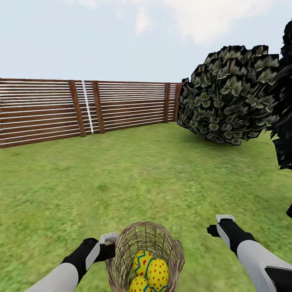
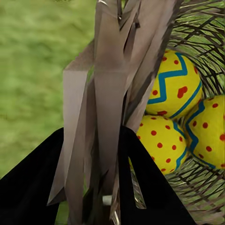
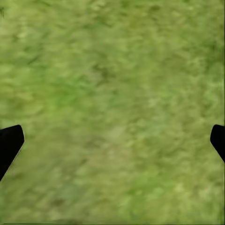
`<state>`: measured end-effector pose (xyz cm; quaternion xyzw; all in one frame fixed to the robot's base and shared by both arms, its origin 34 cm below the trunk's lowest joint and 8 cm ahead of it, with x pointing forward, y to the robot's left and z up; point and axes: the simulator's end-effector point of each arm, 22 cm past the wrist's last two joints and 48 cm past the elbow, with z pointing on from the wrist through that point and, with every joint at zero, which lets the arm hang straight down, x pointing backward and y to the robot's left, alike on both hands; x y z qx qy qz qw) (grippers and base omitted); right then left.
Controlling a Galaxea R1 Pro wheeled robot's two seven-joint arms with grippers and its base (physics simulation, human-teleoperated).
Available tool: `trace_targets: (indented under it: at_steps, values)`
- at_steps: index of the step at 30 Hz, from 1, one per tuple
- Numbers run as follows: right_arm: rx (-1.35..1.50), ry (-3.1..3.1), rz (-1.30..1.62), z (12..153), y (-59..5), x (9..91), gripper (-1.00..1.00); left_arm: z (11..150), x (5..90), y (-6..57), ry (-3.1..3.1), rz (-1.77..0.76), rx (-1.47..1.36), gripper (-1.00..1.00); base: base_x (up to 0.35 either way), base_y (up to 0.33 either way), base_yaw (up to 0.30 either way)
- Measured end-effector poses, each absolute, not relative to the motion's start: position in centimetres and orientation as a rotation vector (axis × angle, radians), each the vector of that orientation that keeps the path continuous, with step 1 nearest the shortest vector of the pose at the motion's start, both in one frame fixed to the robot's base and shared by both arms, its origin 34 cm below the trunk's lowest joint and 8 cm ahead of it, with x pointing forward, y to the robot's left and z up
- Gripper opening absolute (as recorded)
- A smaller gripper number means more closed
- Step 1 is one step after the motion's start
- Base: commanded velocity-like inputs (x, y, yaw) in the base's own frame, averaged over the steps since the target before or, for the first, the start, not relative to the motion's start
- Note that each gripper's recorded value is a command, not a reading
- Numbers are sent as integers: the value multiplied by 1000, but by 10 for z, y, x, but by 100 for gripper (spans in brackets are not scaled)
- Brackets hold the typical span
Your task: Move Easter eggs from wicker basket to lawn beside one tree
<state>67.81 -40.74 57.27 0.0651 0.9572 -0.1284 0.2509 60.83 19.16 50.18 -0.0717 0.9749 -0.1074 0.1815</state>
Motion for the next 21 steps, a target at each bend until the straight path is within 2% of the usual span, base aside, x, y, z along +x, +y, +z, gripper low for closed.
trace_targets:
  at_steps: [21]
  values:
    - [139, 2611, -375, 610, -408, 680, 100, 537, 609, 189, 2752, -305, -204, -100, 0, 0, 292]
